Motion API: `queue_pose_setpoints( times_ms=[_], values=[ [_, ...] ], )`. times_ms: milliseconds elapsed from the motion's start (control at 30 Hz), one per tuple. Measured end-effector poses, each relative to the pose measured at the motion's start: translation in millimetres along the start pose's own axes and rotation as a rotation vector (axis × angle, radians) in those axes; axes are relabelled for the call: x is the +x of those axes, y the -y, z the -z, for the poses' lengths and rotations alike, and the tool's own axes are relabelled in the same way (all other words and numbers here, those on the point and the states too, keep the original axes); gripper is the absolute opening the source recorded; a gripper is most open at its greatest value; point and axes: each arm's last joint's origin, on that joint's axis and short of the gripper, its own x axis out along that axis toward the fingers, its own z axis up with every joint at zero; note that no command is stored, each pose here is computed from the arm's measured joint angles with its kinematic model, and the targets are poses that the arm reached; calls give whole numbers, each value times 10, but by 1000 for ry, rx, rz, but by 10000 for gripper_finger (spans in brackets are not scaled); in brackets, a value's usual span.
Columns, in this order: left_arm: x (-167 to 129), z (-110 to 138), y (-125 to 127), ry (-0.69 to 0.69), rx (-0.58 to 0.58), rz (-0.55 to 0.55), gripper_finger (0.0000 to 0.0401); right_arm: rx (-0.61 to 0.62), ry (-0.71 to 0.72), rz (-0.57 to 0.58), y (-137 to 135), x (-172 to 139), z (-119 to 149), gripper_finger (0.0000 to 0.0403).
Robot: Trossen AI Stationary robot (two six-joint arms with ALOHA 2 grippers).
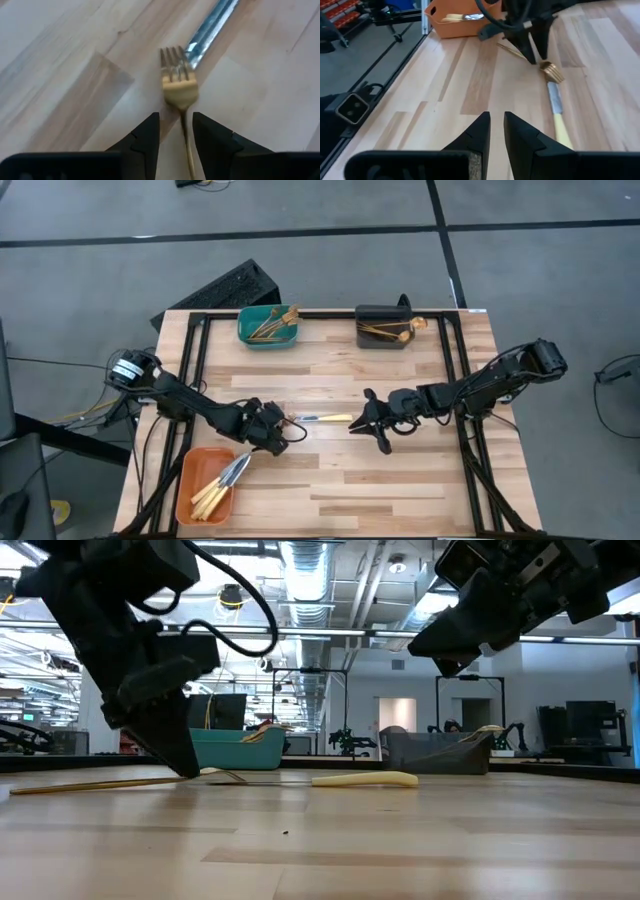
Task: Sort silverware by color (type)
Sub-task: Put the gold fork into the green bin
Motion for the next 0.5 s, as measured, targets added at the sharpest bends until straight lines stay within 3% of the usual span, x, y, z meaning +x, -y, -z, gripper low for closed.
queue_pose_setpoints(
  times_ms=[300, 500],
  values=[
    [207, 98, 57, -27, 54, -33, 95, -11, -6, -1, -5, 0, 7, 83],
    [98, 20, 57, -33, 116, 6, 16, -7, -3, 6, 15, -1, 1, 83]
  ],
)
